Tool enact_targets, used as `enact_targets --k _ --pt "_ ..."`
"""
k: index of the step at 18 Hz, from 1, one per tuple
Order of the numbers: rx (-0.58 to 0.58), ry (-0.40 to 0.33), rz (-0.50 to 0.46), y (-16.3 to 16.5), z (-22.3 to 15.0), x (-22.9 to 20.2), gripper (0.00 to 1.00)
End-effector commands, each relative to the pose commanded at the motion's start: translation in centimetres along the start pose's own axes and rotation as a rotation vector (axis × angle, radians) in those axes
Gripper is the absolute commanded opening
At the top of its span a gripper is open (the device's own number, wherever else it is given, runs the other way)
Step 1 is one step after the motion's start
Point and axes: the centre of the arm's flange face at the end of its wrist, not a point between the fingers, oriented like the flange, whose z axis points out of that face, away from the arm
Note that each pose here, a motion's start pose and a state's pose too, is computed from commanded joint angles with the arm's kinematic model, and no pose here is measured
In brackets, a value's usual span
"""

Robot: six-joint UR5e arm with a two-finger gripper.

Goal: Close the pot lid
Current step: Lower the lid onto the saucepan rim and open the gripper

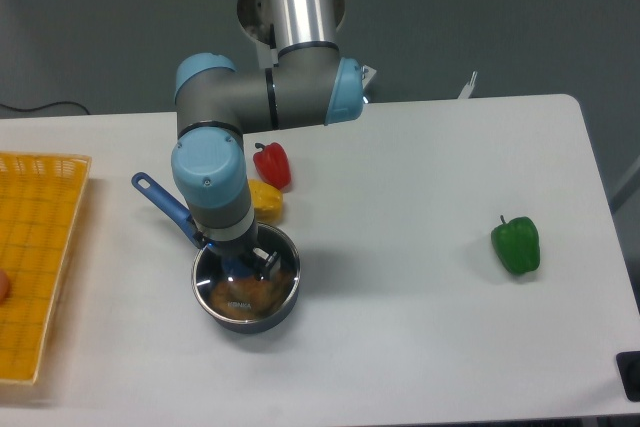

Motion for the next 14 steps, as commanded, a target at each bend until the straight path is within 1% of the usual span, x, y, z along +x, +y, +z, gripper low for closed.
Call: enact_targets --k 2,3,4,7,9,10,14 --pt "0.0 0.0 0.002 0.0 -0.1 0.1 0.79" --pt "0.002 -0.002 0.0 0.1 -0.3 0.1 0.85" --pt "0.005 -0.004 0.002 0.1 -0.5 0.1 1.0" --pt "0.008 -0.009 -0.003 0.3 -1.1 -0.1 1.0" --pt "0.027 -0.023 -0.004 0.4 -2.5 -0.4 1.0" --pt "0.035 -0.032 0.014 0.5 -3.3 -0.6 1.0" --pt "0.047 -0.06 0.191 2.7 -5.9 -2.6 1.0"
